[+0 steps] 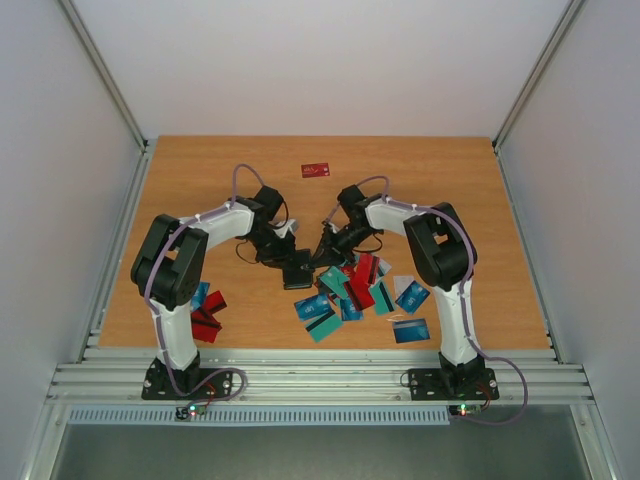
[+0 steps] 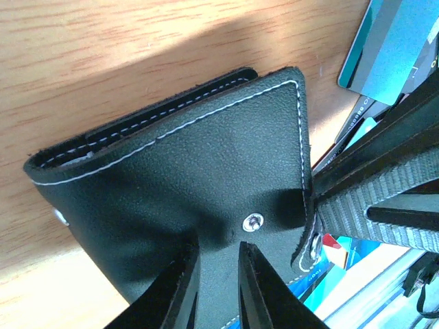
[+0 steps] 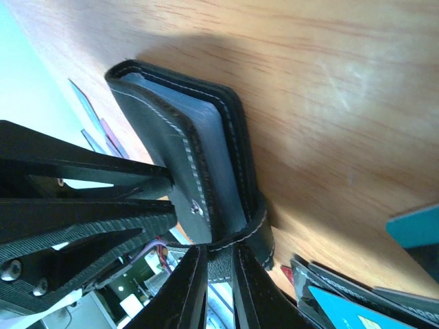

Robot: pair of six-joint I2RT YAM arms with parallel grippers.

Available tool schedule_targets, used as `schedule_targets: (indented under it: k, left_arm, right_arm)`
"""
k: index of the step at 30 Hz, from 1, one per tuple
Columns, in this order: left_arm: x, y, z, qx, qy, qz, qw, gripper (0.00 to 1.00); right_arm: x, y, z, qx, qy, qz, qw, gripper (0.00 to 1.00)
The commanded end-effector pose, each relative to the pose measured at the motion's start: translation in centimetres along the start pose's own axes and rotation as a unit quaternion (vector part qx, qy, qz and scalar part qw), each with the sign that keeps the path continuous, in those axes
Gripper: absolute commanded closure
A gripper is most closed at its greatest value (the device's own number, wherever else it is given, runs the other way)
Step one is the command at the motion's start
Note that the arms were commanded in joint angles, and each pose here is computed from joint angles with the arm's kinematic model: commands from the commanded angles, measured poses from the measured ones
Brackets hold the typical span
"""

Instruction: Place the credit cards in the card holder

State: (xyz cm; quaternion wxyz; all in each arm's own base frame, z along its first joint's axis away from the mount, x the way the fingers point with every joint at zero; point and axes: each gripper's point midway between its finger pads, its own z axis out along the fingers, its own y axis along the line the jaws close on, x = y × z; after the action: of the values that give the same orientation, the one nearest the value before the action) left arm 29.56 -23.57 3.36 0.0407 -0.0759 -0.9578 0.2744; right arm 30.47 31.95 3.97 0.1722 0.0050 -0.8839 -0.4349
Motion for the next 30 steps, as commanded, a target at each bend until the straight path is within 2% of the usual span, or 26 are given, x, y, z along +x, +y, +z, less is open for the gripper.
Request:
schedule_targets:
  k: [1, 30]
  left_arm:
    - [0.7, 1.8, 1.3, -0.034, 0.020, -0.016, 0.999, 0.81]
    - [1.0, 1.6, 1.5, -0.025, 0.029, -0.019, 0.999, 0.81]
  right_arm:
    - [-0.6, 1.5, 1.0, -0.013, 0.005, -0.015, 1.000, 0.87]
    - [-0.6, 1.1, 4.4, 0.007, 0.026, -0.010, 1.000, 0.89]
